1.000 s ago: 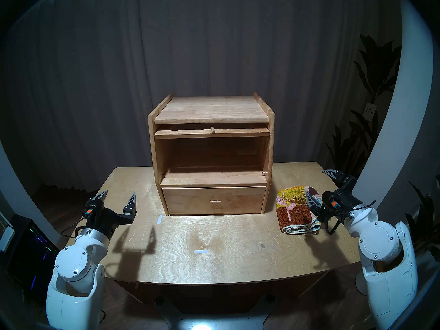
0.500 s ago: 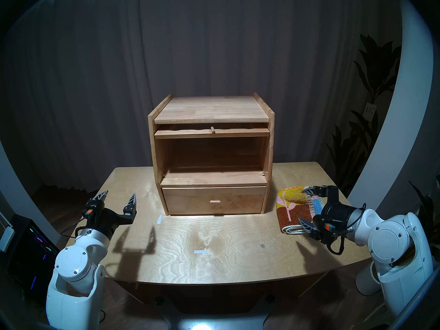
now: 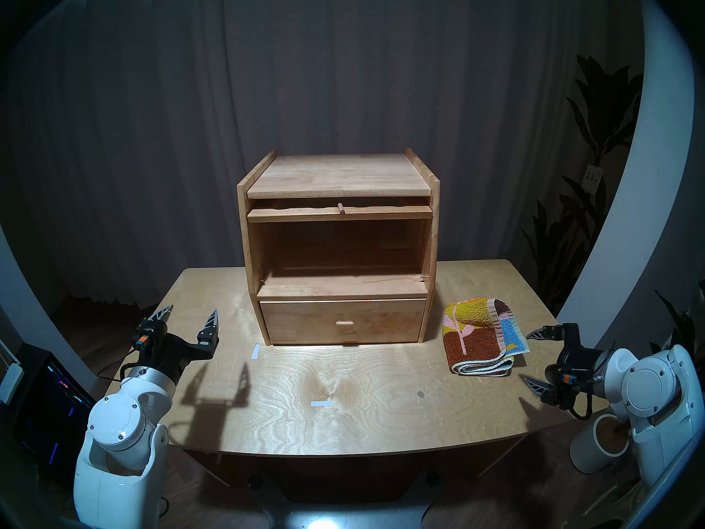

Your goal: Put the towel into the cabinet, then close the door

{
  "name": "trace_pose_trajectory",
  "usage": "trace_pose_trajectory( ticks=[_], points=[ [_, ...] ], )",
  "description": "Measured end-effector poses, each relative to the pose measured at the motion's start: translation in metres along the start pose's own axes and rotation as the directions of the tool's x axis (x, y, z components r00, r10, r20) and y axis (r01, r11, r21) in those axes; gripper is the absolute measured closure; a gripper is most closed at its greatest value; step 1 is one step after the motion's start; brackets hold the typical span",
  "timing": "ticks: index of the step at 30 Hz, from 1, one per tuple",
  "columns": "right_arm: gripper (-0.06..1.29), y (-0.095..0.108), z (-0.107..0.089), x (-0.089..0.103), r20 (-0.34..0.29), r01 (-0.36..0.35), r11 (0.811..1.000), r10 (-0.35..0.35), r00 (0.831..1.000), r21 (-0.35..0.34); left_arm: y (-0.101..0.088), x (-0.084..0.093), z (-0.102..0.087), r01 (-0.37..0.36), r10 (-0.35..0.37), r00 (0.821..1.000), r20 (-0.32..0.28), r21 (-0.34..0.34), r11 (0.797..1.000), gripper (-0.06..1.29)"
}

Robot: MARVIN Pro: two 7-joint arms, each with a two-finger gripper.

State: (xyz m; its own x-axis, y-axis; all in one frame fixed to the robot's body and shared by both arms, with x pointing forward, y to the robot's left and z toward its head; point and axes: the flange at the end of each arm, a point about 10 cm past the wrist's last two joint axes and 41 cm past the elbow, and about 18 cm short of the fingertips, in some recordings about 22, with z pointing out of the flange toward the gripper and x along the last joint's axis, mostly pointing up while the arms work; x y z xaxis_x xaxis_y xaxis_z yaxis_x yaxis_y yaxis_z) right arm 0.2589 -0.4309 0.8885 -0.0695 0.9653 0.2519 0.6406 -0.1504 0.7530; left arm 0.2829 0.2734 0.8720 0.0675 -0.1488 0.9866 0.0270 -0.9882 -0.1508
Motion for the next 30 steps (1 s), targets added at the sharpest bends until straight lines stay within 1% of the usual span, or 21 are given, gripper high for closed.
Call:
trace_pose_trajectory(
  ticks=[2,4,6,7,10,13,14,16,18,20,23,24,25,27,29,30],
  points=[
    [0.00,0.000,0.005,-0.001,-0.017,-0.025,1.000,0.025,1.000,-0.018,0.000,0.000,0.000,0.000,0.000,1.000,0.000,0.000,1.000,-0.02],
    [0.00,-0.004,0.016,-0.004,-0.053,-0.066,0.997,0.063,0.997,-0.040,0.000,0.000,0.000,0.000,0.000,1.000,0.000,0.000,1.000,-0.02],
    [0.00,-0.006,0.023,-0.006,-0.065,-0.079,0.996,0.076,0.995,-0.046,0.000,0.000,0.000,0.000,0.000,1.000,0.000,0.000,1.000,-0.02],
    [0.00,-0.010,0.030,-0.009,-0.077,-0.092,0.994,0.088,0.993,-0.051,0.000,0.000,0.000,0.000,0.000,1.000,0.000,0.000,1.000,-0.02],
    [0.00,-0.016,0.043,-0.014,-0.096,-0.099,0.994,0.094,0.991,-0.048,0.000,0.000,0.000,0.000,0.000,1.000,0.000,0.000,1.000,-0.02],
    [0.00,-0.018,0.052,-0.018,-0.114,-0.082,0.996,0.078,0.990,-0.031,0.000,0.000,0.000,0.000,0.000,1.000,0.000,0.000,1.000,-0.02],
    [0.00,-0.016,0.054,-0.019,-0.122,-0.066,0.997,0.063,0.991,-0.026,0.000,0.000,0.000,0.000,0.000,1.000,0.000,0.000,1.000,-0.02],
    [0.00,-0.015,0.055,-0.019,-0.126,-0.056,0.998,0.053,0.991,-0.023,0.000,0.000,0.000,0.000,0.000,1.000,-0.001,0.000,1.000,-0.02],
    [0.00,-0.010,0.058,-0.019,-0.133,-0.024,1.000,0.022,0.991,-0.015,0.000,0.000,0.000,0.000,0.000,1.000,-0.001,0.000,1.000,-0.02],
    [0.00,0.000,0.060,-0.015,-0.144,0.041,0.999,-0.040,0.989,0.010,0.000,0.000,0.000,0.000,0.000,1.000,-0.001,0.000,1.000,-0.02],
    [0.00,0.006,0.060,-0.009,-0.151,0.095,0.995,-0.087,0.985,0.042,0.000,0.000,0.000,0.000,0.000,1.000,-0.001,0.000,1.000,-0.02],
    [0.00,0.008,0.061,-0.008,-0.153,0.111,0.992,-0.102,0.983,0.055,0.000,0.000,0.000,0.000,0.000,1.000,-0.001,0.000,1.000,-0.02],
    [0.00,0.010,0.060,-0.004,-0.157,0.143,0.986,-0.129,0.979,0.083,0.000,0.000,0.000,0.000,0.000,1.000,-0.001,0.000,1.000,-0.02],
    [0.00,0.012,0.060,0.000,-0.159,0.170,0.979,-0.151,0.976,0.110,0.000,0.000,0.000,0.000,0.000,1.000,-0.001,0.000,1.000,-0.02],
    [0.00,0.014,0.059,0.006,-0.160,0.203,0.968,-0.179,0.971,0.150,0.000,0.000,0.000,0.000,0.000,1.000,-0.001,0.000,1.000,-0.02],
    [0.00,0.015,0.058,0.011,-0.159,0.222,0.958,-0.194,0.968,0.180,0.000,0.001,0.000,0.000,0.000,1.000,-0.001,0.000,1.000,-0.02]
  ],
)
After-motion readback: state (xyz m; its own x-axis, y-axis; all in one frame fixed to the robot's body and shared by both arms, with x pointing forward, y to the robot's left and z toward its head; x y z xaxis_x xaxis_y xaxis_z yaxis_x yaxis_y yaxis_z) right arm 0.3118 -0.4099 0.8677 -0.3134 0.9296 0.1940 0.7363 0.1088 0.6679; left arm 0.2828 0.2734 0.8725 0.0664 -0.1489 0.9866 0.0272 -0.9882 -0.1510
